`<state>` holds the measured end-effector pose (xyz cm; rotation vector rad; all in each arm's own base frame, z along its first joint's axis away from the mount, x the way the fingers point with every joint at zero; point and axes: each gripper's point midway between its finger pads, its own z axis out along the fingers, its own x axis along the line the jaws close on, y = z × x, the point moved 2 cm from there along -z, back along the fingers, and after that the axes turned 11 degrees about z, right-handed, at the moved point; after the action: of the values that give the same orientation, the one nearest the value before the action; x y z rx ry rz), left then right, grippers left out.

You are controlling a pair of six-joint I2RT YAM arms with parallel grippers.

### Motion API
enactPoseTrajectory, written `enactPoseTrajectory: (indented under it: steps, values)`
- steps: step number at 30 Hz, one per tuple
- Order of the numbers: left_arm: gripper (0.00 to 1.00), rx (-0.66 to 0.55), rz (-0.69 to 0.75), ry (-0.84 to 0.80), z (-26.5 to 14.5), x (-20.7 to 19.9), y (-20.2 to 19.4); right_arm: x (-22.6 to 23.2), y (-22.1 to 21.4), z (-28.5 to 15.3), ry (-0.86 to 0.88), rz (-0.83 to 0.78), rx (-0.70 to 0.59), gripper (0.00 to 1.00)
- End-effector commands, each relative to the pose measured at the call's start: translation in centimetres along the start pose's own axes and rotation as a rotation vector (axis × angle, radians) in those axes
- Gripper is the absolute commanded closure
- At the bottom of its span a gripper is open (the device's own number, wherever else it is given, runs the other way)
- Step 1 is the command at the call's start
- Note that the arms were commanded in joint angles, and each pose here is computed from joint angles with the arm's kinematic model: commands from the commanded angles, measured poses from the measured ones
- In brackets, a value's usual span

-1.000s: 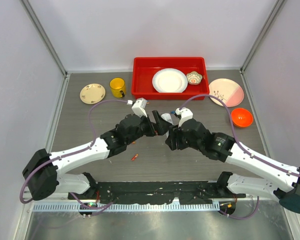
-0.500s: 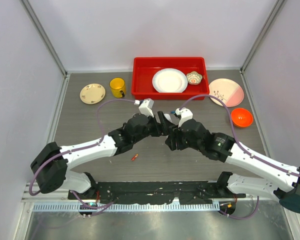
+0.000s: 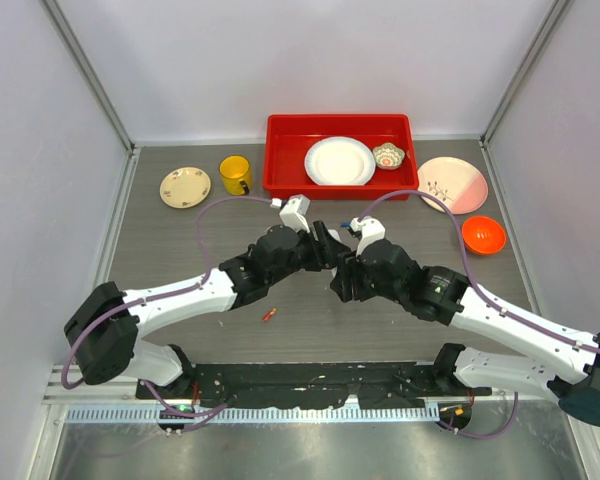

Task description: Load the batteries into the remote control

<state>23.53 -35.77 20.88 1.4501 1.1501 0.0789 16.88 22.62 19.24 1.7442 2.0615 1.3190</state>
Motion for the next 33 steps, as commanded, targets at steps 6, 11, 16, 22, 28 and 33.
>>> enactPoseTrajectory:
  steps: [6,11,16,22,28,33]
  values:
    - [0.67,-0.072,0.005,-0.052,0.3,-1.7,2.1,0.6,0.9,-0.4,0.029,0.011,-0.057,0.99]
    - [1.00,-0.078,-0.004,-0.064,0.3,-1.7,1.8,0.7,1.0,-0.9,0.050,0.021,-0.073,0.86]
    - [1.00,-0.096,-0.017,-0.071,0.1,-1.5,1.7,1.0,1.5,-1.4,0.070,0.036,-0.091,0.53]
    - [1.00,-0.138,-0.029,-0.065,-0.5,-1.1,2.2,1.7,2.2,-2.6,0.110,0.057,-0.117,0.37]
    - [1.00,-0.196,-0.089,-0.083,-1.3,-0.5,2.8,1.9,2.3,-3.1,0.128,0.063,-0.117,0.34]
    - [1.00,-0.260,-0.140,-0.116,-2.3,-0.2,3.6,1.8,2.8,-3.5,0.130,0.093,-0.154,0.31]
